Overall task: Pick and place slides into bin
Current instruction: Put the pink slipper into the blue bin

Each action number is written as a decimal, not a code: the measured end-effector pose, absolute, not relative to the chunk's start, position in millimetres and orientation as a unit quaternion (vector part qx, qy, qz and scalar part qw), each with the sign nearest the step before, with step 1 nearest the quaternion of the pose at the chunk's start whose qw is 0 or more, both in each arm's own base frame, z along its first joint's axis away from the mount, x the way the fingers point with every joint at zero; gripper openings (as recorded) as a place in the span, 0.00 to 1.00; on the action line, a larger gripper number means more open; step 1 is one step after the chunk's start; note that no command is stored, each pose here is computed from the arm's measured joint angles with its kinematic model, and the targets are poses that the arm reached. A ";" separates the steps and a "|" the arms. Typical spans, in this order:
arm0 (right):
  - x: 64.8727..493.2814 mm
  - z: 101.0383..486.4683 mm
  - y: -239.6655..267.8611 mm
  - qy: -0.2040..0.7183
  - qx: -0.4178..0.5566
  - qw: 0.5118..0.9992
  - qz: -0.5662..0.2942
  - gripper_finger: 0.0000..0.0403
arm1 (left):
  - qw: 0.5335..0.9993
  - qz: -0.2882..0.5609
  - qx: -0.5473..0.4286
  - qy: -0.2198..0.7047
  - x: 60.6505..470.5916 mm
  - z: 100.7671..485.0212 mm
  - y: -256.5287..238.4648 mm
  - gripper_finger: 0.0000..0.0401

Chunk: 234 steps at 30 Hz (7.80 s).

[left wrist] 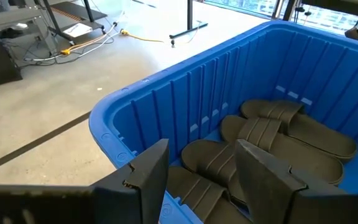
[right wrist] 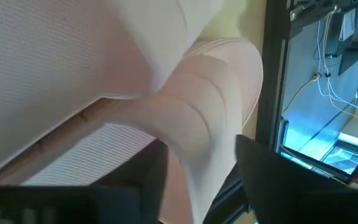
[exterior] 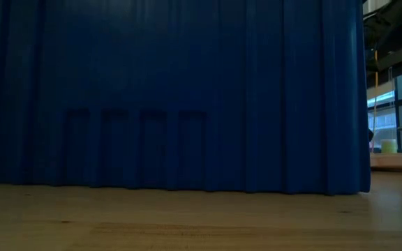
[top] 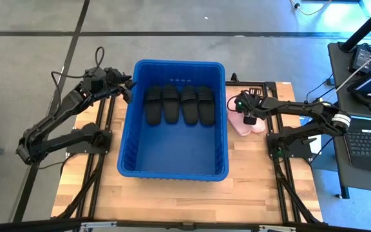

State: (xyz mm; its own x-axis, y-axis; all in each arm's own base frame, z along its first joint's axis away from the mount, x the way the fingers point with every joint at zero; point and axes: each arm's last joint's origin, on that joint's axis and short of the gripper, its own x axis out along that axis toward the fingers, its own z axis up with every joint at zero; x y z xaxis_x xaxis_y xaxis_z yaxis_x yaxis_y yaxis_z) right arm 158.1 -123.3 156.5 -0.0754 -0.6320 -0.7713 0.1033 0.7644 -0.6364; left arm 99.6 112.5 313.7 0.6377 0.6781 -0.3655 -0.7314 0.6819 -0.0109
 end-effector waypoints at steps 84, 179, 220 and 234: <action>413.7 266.2 -60.3 0.679 -0.059 0.662 -0.312 0.03 | 0.904 0.380 -0.028 0.192 99.6 313.4 112.4 0.44; 181.3 391.1 -33.5 0.425 -0.034 0.816 -0.389 0.43 | 0.898 0.406 -0.018 0.168 81.1 321.5 93.4 0.44; 160.7 218.6 -75.3 0.549 -0.213 0.775 -0.228 0.43 | 0.896 0.416 -0.050 0.146 80.3 322.9 92.8 0.44; 151.3 160.3 -75.3 0.537 -0.281 0.768 -0.208 0.43 | 0.895 0.418 -0.062 0.140 80.3 322.9 92.8 0.44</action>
